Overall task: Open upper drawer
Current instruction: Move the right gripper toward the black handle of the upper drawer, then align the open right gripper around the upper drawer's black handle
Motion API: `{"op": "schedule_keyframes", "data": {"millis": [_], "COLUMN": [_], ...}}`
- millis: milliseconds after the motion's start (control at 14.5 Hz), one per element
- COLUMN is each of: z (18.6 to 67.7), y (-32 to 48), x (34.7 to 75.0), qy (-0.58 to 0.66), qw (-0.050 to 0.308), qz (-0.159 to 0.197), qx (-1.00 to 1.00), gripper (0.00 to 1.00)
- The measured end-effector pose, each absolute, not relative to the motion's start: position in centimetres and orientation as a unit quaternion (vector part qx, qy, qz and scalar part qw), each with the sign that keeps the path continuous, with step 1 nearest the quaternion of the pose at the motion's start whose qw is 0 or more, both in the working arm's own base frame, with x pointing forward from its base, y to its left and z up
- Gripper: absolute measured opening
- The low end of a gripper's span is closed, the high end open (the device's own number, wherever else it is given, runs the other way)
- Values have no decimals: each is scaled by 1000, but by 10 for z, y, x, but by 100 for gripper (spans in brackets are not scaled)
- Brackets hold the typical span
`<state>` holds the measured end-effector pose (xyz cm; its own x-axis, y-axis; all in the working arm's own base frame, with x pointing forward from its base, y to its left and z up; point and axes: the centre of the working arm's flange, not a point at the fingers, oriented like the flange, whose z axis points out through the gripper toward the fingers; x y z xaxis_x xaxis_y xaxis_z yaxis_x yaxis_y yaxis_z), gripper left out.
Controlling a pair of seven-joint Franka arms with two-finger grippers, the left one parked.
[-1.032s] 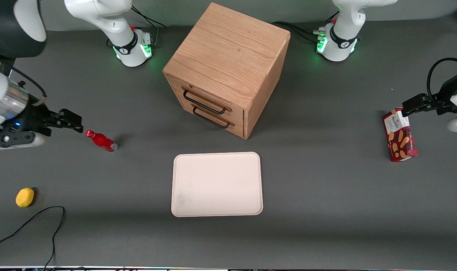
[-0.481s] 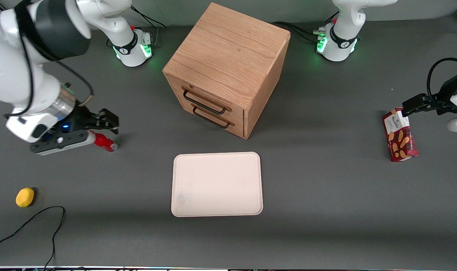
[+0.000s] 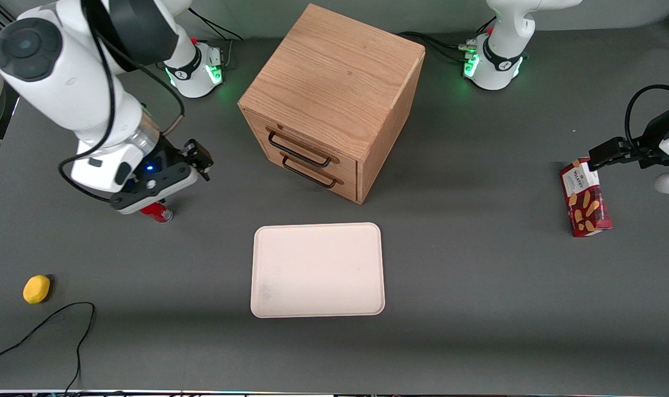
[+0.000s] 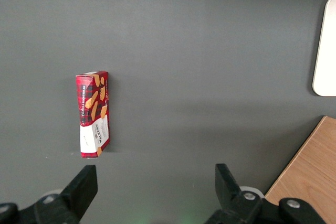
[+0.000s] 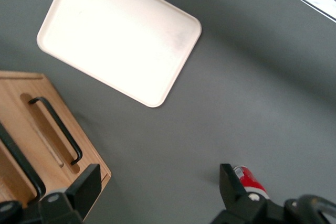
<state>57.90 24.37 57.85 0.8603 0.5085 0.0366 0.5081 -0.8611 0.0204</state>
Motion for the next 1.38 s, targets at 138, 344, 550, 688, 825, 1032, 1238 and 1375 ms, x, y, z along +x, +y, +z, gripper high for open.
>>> {"op": "schedule_keyframes", "data": {"millis": [138, 344, 550, 688, 825, 1032, 1238, 1375], "z": [571, 557, 545, 542, 539, 534, 532, 531], "y": [266, 287, 302, 311, 322, 344, 357, 360], "x": [573, 568, 568, 566, 561, 550, 542, 540], "qy": [307, 353, 412, 437, 449, 466, 477, 479], "qw": [7, 7, -13, -18, -19, -18, -18, -18], "qz": [14, 5, 0, 2, 1, -2, -4, -5], "qx": [952, 936, 911, 900, 893, 884, 879, 877], "gripper": [100, 100, 100, 100, 100, 100, 100, 100]}}
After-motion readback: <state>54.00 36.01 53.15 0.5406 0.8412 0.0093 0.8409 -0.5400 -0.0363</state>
